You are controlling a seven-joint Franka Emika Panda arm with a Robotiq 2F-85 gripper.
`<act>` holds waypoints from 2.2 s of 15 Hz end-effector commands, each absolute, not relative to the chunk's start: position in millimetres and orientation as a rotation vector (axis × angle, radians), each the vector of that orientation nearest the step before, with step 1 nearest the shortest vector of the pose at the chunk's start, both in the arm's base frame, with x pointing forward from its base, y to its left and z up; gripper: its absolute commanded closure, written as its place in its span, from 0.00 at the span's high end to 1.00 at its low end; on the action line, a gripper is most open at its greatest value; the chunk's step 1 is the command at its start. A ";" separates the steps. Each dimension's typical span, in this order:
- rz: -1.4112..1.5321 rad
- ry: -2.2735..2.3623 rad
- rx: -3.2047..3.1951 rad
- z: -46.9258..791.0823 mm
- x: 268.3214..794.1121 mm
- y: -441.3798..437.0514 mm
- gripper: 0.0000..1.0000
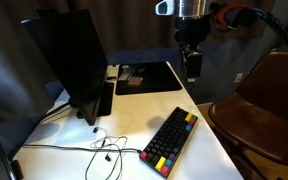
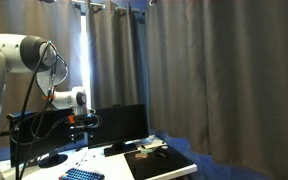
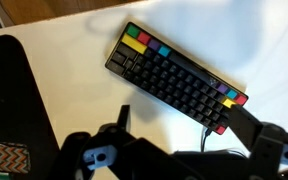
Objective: Press a key on the keyboard
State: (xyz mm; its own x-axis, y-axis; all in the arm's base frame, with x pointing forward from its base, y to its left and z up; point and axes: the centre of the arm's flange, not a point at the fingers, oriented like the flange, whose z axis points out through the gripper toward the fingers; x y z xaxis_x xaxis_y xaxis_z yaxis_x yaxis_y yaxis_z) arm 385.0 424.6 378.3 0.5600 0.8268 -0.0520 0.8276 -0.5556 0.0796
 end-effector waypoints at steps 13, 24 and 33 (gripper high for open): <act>0.175 1.466 2.890 284.7 349.2 535.7 0.50; 0.145 1.371 2.959 235.8 369.2 542.4 0.00; 0.073 1.359 3.033 214.6 370.7 550.5 0.00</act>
State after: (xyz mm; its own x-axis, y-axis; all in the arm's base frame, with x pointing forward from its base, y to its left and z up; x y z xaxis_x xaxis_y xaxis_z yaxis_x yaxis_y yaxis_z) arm 369.1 539.0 221.1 0.6563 0.7471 0.1053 0.7544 -0.6475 -0.1078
